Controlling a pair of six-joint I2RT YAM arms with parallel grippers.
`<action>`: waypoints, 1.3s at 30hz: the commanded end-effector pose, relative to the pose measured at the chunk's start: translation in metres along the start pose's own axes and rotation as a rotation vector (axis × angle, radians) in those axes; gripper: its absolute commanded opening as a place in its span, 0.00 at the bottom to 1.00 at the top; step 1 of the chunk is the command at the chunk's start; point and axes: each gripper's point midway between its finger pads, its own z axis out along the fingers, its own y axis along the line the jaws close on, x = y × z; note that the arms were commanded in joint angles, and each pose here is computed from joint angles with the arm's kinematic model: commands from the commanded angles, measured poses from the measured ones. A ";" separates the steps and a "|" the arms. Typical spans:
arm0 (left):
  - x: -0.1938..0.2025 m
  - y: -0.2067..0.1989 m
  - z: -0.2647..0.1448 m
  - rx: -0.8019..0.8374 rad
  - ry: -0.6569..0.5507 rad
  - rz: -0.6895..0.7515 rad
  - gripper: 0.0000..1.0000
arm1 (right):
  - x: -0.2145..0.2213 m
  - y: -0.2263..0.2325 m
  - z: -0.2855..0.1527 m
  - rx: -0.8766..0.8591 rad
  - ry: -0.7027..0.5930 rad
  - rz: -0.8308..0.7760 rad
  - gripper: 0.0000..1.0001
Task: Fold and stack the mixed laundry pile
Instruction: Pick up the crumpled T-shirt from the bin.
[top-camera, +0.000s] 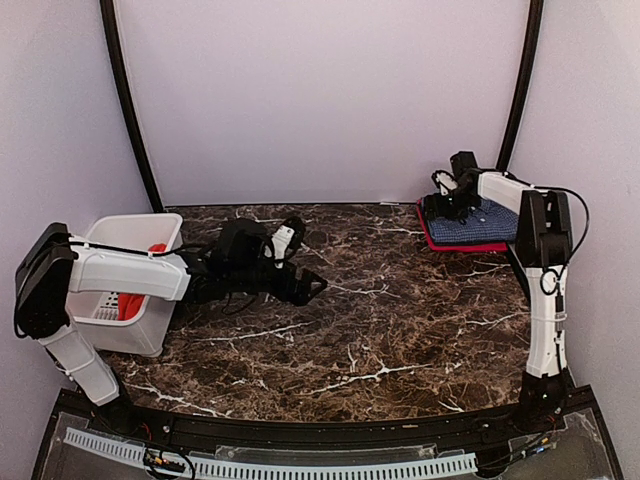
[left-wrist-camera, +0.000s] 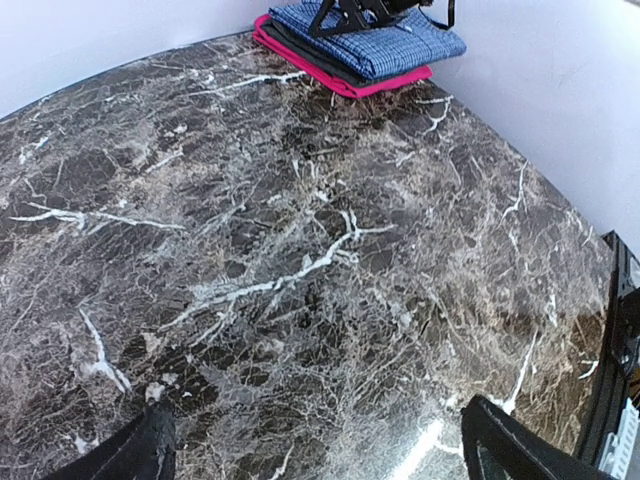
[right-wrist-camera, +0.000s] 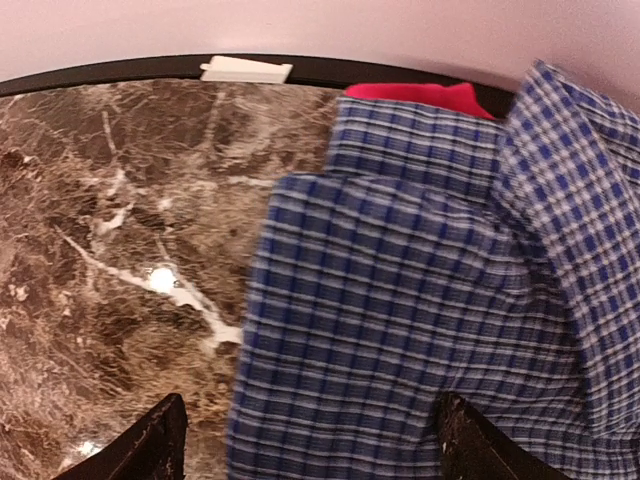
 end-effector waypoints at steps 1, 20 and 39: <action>-0.055 -0.007 -0.035 0.021 -0.105 -0.069 0.99 | -0.062 0.036 -0.083 -0.030 -0.181 -0.054 0.85; -0.034 0.191 -0.295 -0.842 -0.219 -0.733 0.99 | -0.089 0.151 -0.315 -0.246 -0.708 -0.257 0.99; 0.138 0.288 -0.232 -0.915 0.055 -1.154 0.90 | -0.043 0.144 -0.261 -0.333 -0.527 -0.123 0.99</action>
